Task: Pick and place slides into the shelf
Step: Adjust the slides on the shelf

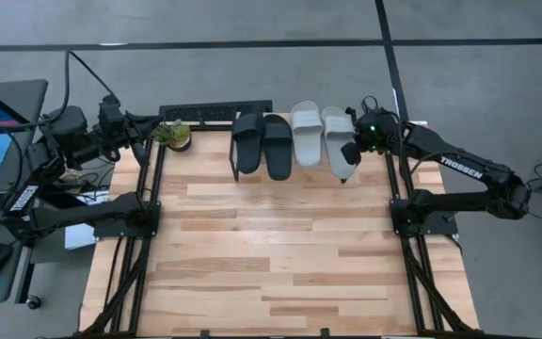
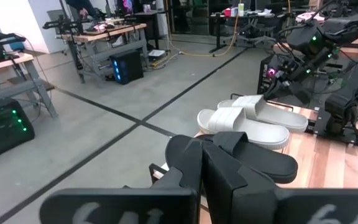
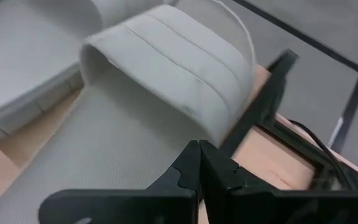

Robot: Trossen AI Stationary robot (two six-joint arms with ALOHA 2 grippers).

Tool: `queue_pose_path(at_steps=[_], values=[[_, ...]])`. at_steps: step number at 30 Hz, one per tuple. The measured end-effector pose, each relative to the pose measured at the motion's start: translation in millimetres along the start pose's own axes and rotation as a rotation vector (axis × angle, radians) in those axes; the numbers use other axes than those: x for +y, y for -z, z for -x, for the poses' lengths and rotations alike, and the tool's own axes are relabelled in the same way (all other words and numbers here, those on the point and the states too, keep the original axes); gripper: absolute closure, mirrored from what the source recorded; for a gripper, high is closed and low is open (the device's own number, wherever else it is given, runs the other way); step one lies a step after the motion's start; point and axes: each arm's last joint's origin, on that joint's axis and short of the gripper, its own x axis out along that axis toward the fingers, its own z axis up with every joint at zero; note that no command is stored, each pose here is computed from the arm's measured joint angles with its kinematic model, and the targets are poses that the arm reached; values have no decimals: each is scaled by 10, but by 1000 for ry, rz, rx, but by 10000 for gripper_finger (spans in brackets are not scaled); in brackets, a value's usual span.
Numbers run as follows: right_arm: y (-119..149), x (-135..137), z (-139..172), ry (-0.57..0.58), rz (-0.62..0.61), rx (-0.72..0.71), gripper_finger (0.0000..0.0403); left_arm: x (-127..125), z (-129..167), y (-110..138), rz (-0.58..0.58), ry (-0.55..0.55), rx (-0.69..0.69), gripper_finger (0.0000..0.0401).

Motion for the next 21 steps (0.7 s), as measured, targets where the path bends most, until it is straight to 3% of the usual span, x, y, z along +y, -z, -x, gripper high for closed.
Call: queue_pose_path(at_steps=[6, 11, 17, 21], values=[[35, -36, 60, 58, -16, 3, 403, 0, 0, 1, 0, 0, 1, 401], [43, 3, 122, 36, -15, -23, 403, 0, 0, 2, 0, 0, 2, 401], [-48, 146, 359, -56, 19, -118, 403, 0, 0, 2, 0, 0, 2, 401], [-210, 277, 520, -214, 58, -242, 403, 0, 0, 2, 0, 1, 2, 401]])
